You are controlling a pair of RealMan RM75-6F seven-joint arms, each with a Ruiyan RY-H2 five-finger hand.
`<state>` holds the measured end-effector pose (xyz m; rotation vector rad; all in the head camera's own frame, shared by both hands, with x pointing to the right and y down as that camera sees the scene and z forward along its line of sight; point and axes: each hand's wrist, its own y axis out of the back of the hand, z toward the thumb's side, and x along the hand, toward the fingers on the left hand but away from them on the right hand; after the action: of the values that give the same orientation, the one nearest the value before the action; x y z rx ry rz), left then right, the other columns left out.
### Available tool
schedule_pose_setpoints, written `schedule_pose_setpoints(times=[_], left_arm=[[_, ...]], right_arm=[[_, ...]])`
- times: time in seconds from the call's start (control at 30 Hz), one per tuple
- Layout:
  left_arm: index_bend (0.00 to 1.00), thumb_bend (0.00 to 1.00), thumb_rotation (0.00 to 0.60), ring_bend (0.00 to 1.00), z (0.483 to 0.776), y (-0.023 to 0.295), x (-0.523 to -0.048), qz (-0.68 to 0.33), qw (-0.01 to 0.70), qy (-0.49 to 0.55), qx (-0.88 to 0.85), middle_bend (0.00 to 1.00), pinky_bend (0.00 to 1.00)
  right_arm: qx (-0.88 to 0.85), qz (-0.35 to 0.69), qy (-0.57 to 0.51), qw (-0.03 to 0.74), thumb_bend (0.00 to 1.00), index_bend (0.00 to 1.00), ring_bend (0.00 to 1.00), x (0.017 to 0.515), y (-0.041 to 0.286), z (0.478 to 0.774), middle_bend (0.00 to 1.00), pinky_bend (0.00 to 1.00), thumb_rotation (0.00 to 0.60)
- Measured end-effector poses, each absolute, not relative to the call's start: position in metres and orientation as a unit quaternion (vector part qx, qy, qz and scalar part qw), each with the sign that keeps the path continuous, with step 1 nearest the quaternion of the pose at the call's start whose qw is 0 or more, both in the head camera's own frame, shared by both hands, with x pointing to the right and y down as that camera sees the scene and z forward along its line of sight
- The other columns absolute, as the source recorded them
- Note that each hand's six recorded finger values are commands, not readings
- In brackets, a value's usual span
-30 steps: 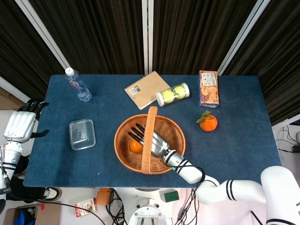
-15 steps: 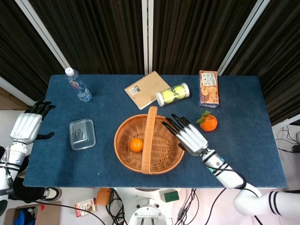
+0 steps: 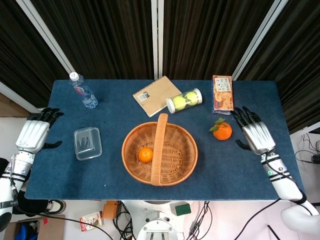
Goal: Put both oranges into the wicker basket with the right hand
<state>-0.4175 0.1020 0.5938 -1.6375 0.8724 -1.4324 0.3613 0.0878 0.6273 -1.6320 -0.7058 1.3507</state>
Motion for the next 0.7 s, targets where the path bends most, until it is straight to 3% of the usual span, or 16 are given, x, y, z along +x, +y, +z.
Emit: schedule_pose_setpoints(times=[0.17,0.33,0.7], left_arm=[[0.18,0.12,0.600,0.08,0.592,0.102,-0.418,-0.563,0.390,0.342,-0.643,0.12,0.28],[0.18,0.12,0.600,0.08,0.590,0.102,-0.418,-0.567,0.392,0.337,-0.641,0.12,0.28],[0.18,0.12,0.600,0.08,0.590,0.101,-0.418,-0.568,0.387,0.340,-0.642,0.12,0.28]], right_arm=[[-0.649,0.607,-0.262,0.377,0.21,0.00,0.00,0.385,0.080,0.665,0.00,0.00,0.600],[-0.661,0.613,-0.240,0.361,0.21,0.00,0.00,0.368,0.072,0.696,0.00,0.00,0.600],[-0.678,0.613,-0.204,0.351,0.21,0.00,0.00,0.336,0.071,0.731,0.00,0.02,0.600]])
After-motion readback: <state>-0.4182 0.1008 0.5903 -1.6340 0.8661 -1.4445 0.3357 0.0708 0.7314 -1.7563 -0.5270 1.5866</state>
